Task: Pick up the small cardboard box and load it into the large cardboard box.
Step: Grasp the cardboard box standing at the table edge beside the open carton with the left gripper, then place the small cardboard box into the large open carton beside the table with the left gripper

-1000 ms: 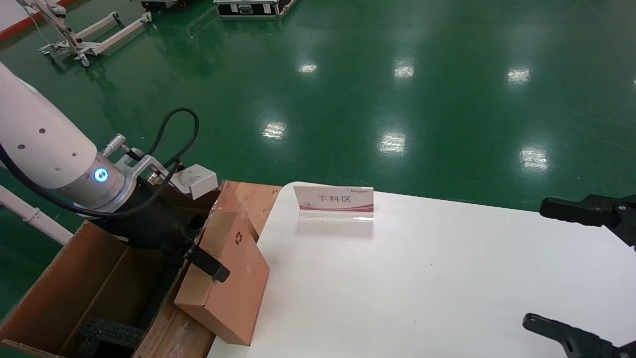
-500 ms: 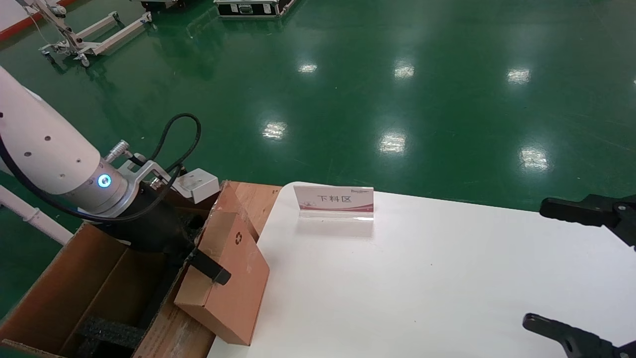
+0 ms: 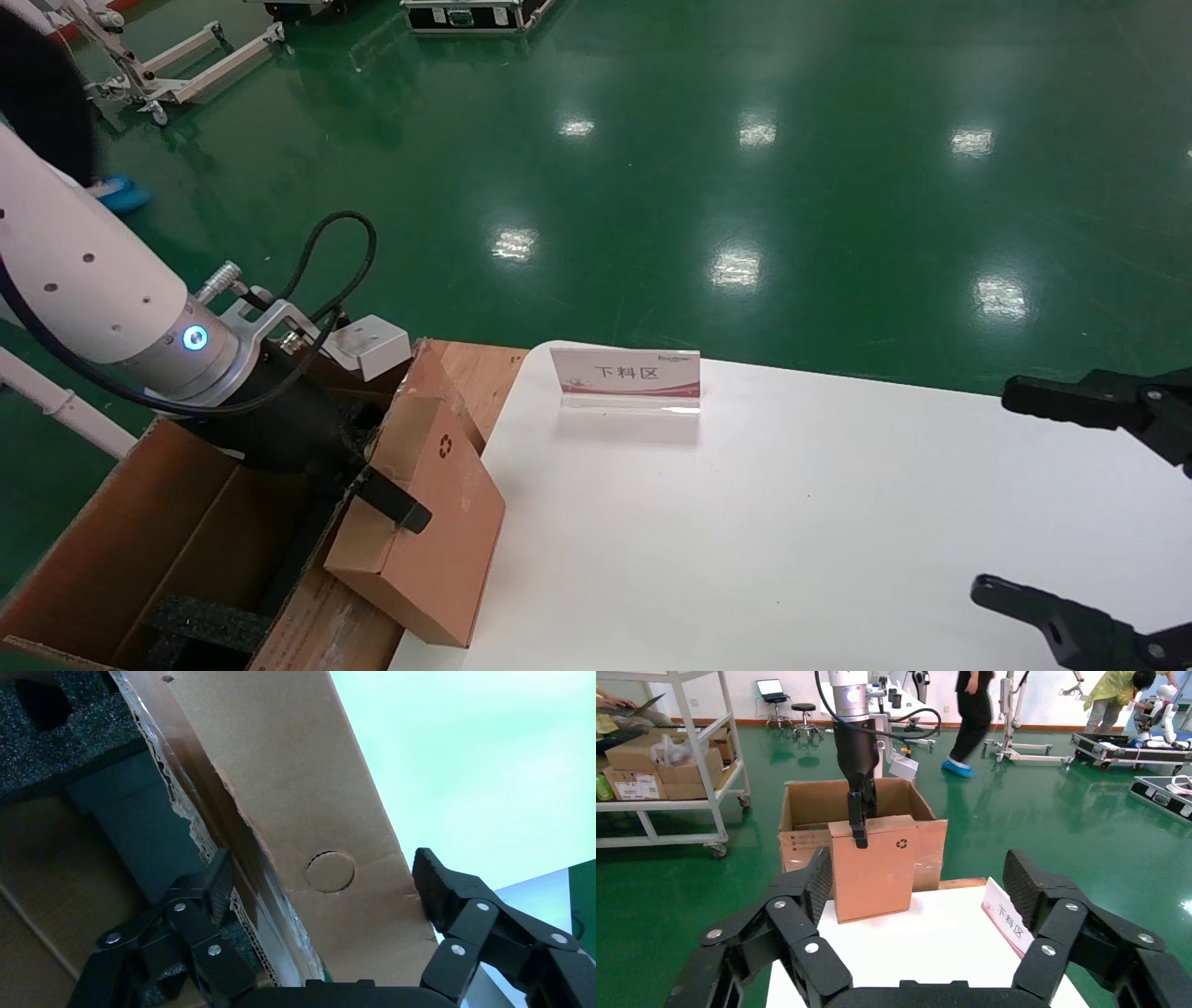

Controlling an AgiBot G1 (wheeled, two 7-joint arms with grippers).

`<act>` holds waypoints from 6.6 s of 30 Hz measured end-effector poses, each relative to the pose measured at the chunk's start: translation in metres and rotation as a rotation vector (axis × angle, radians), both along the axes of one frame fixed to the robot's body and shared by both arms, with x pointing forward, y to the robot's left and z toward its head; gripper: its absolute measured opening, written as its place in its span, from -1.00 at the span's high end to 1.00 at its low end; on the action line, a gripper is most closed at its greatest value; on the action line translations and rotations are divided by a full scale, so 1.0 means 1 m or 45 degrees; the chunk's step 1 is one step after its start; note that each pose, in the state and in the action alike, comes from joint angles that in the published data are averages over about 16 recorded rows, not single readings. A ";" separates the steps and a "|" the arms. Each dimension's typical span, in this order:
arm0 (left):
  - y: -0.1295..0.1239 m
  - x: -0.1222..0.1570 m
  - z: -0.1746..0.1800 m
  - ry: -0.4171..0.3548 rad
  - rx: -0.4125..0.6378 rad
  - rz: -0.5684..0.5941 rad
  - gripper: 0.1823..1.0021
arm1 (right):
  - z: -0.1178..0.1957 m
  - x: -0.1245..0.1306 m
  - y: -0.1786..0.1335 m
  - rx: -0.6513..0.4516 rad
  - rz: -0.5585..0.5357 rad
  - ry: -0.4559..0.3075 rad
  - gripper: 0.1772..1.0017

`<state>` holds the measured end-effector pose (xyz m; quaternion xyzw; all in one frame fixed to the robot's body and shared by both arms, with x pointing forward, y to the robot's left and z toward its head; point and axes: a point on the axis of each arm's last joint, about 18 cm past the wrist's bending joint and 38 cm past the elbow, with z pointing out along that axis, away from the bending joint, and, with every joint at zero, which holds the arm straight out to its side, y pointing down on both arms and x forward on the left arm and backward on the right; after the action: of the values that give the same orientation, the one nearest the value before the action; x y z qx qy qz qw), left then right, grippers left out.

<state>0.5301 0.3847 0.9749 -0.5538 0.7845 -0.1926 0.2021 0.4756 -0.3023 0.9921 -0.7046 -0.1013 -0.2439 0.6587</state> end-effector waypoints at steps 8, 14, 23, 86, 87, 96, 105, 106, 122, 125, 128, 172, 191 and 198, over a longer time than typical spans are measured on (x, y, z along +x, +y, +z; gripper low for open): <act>0.000 0.000 0.000 0.000 0.000 0.000 -0.65 | 0.000 0.000 0.000 0.000 0.000 0.000 -0.60; 0.000 0.000 0.001 0.000 0.000 0.000 -0.38 | 0.000 0.000 0.000 0.000 0.000 0.000 -0.32; 0.000 0.000 0.010 -0.030 -0.016 -0.005 0.11 | 0.000 0.000 0.000 0.000 0.000 0.000 0.18; 0.160 -0.118 0.061 -0.198 0.122 0.545 0.78 | 0.000 0.000 0.000 0.000 0.000 0.000 0.64; 0.162 -0.117 0.058 -0.198 0.119 0.547 0.78 | 0.000 0.000 0.000 0.000 0.000 0.000 0.59; 0.172 -0.108 0.038 -0.192 0.112 0.561 0.79 | 0.000 0.000 0.000 0.000 0.000 0.000 0.11; 0.176 -0.100 0.022 -0.176 0.128 0.564 0.79 | 0.000 0.000 0.000 0.000 0.000 0.000 -0.39; 0.177 -0.099 0.021 -0.174 0.131 0.564 0.79 | 0.000 0.000 0.000 0.000 0.000 0.000 -0.45; 0.187 -0.079 0.005 -0.163 0.192 0.569 0.79 | 0.000 0.000 0.000 0.000 0.000 0.000 -0.94; 0.189 -0.075 0.005 -0.166 0.206 0.568 0.79 | 0.000 0.000 0.000 0.000 0.000 0.000 -0.97; 0.192 -0.070 0.005 -0.169 0.220 0.567 0.79 | 0.000 0.000 0.000 0.000 0.000 0.000 -0.99; 0.208 -0.012 -0.038 -0.057 0.267 0.660 0.80 | 0.000 0.000 0.000 0.000 0.000 0.000 -1.00; 0.215 -0.001 -0.065 0.029 0.251 0.716 0.80 | 0.000 0.000 0.000 0.000 0.000 0.000 -1.00; 0.216 -0.001 -0.068 0.036 0.244 0.722 0.77 | 0.000 0.000 0.000 0.001 0.000 0.000 -1.00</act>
<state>0.5292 0.6006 0.9072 -0.7319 0.6158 -0.0457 0.2881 0.4757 -0.3025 0.9921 -0.7044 -0.1011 -0.2439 0.6588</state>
